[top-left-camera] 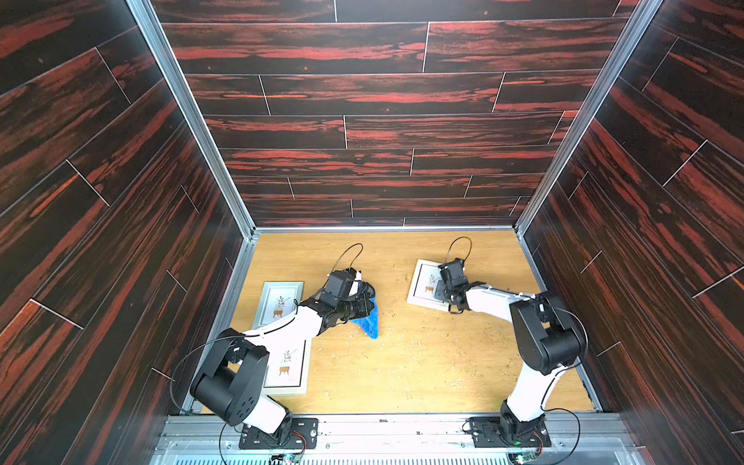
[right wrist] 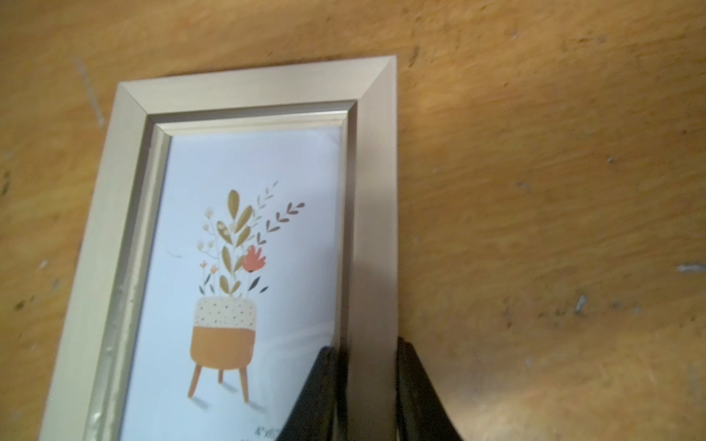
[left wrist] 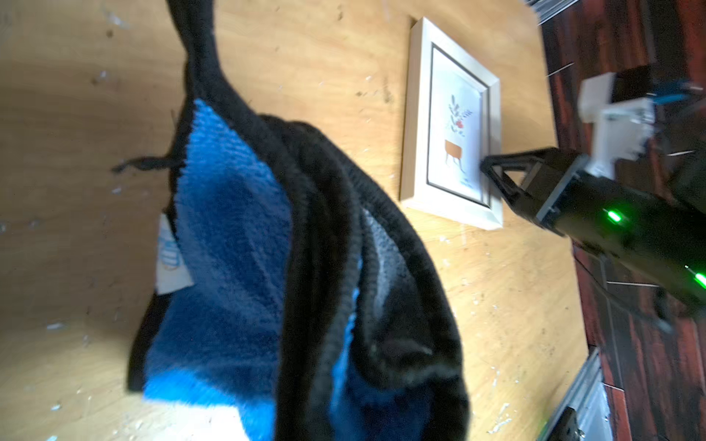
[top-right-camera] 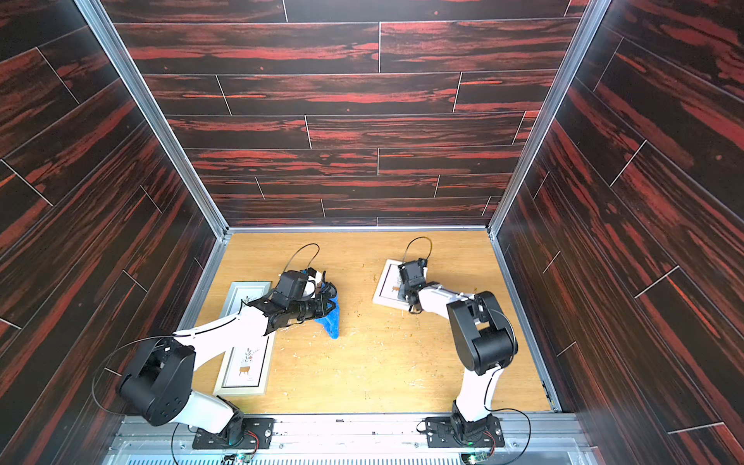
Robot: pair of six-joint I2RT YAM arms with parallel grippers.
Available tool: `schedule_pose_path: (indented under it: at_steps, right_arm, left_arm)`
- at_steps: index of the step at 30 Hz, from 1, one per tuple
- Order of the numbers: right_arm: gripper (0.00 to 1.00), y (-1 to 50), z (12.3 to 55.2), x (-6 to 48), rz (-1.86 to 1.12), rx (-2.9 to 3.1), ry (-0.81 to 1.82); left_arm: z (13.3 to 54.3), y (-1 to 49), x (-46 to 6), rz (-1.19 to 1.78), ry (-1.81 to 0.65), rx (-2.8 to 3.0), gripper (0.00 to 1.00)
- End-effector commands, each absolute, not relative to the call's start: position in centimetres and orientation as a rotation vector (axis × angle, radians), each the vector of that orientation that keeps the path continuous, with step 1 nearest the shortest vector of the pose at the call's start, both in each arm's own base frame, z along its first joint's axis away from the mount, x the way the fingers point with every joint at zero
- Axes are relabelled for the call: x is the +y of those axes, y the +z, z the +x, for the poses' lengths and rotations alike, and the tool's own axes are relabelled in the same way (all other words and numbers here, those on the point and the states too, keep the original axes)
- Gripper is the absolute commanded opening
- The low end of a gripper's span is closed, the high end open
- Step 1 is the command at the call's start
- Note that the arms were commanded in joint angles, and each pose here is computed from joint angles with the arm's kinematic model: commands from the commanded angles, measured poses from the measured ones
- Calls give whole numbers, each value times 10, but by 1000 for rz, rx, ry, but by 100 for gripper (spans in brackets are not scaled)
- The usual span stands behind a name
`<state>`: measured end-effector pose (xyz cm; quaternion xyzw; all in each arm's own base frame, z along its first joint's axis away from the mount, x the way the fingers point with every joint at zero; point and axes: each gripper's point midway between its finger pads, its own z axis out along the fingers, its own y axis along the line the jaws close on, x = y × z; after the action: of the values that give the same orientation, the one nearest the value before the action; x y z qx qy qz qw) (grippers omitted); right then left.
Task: Wipe the picture frame with a cloth
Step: Move the picture frame to the center of the board.
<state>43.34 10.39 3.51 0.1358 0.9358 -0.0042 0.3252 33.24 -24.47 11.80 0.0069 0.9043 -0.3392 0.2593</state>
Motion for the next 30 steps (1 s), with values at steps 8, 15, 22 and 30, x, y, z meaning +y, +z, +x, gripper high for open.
schedule_pose_path:
  at_steps: [8,15,22,30]
  right_arm:
    - [14,21,440,64,448,2487,-84]
    - [52,47,430,74,416,2447,25]
    - [67,92,401,104,297,2387,142]
    - [68,153,338,219,-81,2246,704]
  left_arm:
    - [331,139,-246,80,-959,2349,4]
    - [331,151,-245,85,-974,2292,4]
    - [328,169,-245,105,-1019,2201,5]
    - [322,202,-263,150,-1231,2026,5]
